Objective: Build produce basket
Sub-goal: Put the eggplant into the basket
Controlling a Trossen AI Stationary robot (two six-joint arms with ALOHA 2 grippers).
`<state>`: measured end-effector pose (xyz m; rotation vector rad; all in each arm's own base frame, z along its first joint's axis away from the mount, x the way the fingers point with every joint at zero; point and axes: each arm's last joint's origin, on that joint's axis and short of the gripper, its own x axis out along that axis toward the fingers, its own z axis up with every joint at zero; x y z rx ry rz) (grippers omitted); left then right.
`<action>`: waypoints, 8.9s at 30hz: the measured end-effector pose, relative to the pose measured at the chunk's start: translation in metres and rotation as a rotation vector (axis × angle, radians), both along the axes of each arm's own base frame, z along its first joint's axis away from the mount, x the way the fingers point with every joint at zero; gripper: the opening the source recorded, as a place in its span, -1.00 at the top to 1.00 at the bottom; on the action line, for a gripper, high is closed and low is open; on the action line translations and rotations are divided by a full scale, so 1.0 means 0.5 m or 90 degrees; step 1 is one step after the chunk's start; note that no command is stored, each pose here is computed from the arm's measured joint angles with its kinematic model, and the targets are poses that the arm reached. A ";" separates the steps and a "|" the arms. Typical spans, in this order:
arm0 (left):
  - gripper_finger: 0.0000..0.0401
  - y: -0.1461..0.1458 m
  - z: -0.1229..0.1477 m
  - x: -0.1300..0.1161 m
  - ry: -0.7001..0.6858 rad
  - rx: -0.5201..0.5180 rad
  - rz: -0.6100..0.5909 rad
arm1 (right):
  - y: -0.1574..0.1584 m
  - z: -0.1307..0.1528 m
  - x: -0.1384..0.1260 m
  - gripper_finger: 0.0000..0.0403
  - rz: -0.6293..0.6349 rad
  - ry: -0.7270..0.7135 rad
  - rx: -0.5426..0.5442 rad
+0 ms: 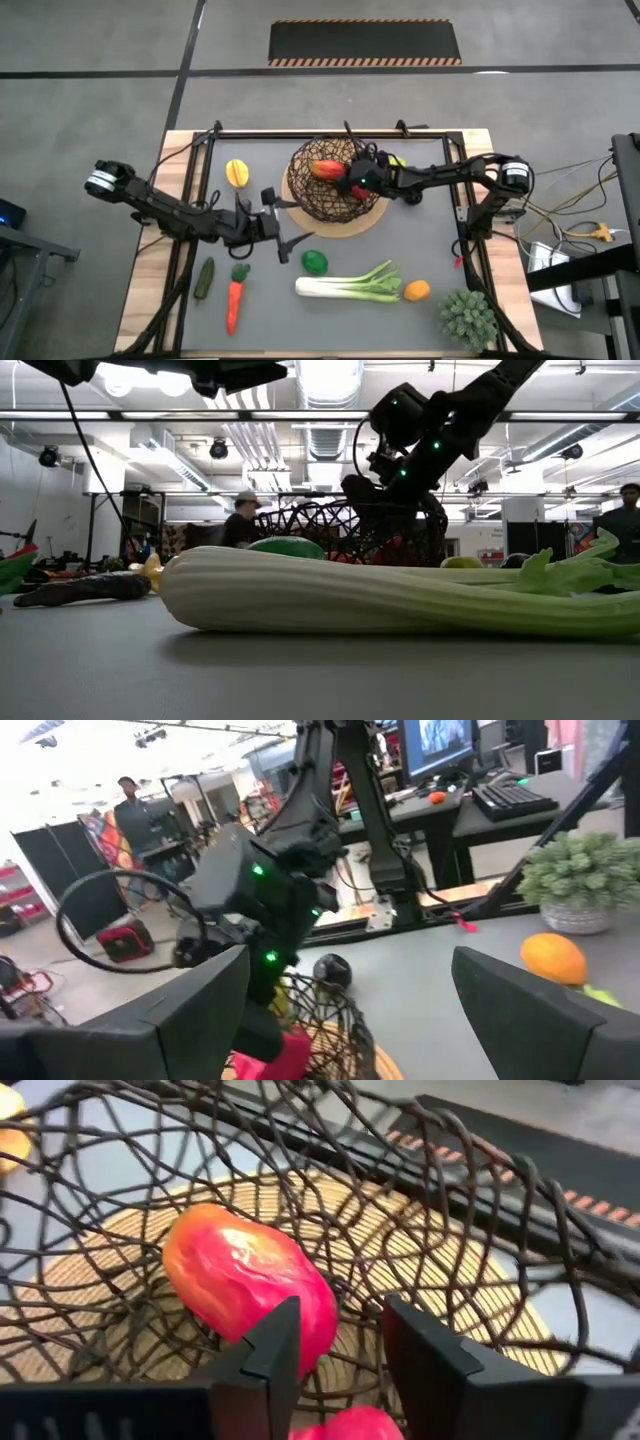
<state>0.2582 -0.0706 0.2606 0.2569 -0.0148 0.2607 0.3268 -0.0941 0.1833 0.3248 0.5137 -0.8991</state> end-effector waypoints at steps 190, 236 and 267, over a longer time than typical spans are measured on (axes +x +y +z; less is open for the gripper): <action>0.64 -0.053 -0.007 0.029 -0.022 -0.075 0.039 | 0.244 0.204 -0.036 -0.34 0.745 -0.367 -0.243; -0.20 -0.030 -0.029 0.072 -0.068 -0.095 0.055 | 0.238 0.174 0.017 0.44 0.694 -0.373 -0.220; -0.30 -0.013 -0.011 0.034 0.018 -0.056 0.107 | -0.024 0.110 -0.034 0.44 0.071 -0.104 -0.158</action>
